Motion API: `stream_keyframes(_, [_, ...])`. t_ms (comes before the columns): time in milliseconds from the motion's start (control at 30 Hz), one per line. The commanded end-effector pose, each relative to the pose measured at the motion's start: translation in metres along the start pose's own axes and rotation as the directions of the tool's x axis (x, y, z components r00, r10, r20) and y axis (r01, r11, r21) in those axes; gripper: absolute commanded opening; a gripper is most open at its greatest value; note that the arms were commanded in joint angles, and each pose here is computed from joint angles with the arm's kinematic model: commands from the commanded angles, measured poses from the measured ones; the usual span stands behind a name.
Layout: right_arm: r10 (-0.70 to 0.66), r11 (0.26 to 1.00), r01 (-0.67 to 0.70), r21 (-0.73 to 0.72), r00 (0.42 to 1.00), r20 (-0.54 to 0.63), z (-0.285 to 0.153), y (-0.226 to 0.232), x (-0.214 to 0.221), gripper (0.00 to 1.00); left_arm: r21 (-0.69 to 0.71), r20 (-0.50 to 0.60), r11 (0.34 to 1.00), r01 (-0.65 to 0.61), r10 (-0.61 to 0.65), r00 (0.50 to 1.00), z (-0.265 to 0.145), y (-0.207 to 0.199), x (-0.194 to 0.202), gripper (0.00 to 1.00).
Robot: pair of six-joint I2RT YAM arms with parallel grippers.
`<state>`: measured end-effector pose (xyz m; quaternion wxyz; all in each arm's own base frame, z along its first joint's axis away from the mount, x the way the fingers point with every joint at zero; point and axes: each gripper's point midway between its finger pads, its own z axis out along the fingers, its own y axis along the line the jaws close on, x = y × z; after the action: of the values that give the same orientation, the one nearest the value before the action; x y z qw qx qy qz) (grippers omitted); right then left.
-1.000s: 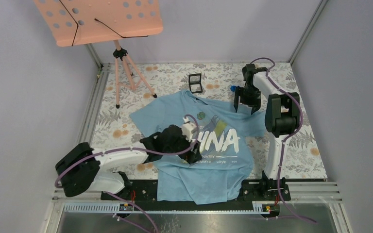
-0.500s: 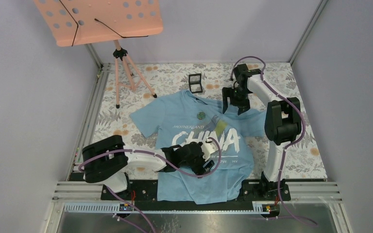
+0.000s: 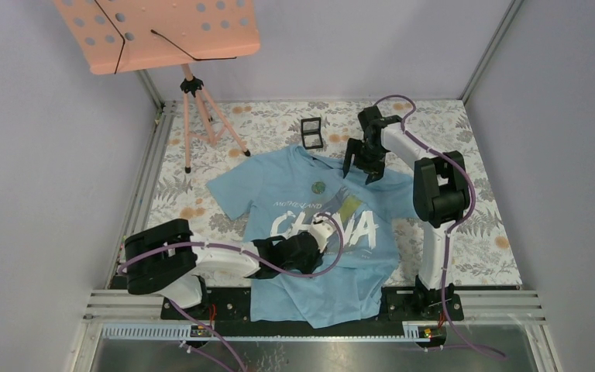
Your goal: Pin the brooch onto the clothing
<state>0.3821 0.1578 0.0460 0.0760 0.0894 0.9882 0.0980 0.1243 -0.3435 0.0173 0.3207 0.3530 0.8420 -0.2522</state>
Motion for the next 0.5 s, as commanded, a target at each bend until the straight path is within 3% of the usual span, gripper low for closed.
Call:
stream_keyframes(0, [0.154,0.988,-0.155,0.006,0.986,0.055,0.013,0.007,-0.019,0.80,-0.116,-0.163,0.990,0.085,-0.104,0.981,-0.023,0.024,0.060,0.00])
stream_keyframes(333, [0.241,0.969,-0.244,0.033,0.967,0.083,0.035,0.007,-0.035,0.80,-0.087,-0.181,0.992,0.094,-0.109,0.977,-0.042,0.021,0.065,0.00])
stream_keyframes(467, [0.267,0.962,-0.270,0.029,0.959,0.097,0.043,0.009,-0.042,0.69,-0.080,-0.193,0.993,0.088,-0.102,0.976,-0.043,0.021,0.069,0.00])
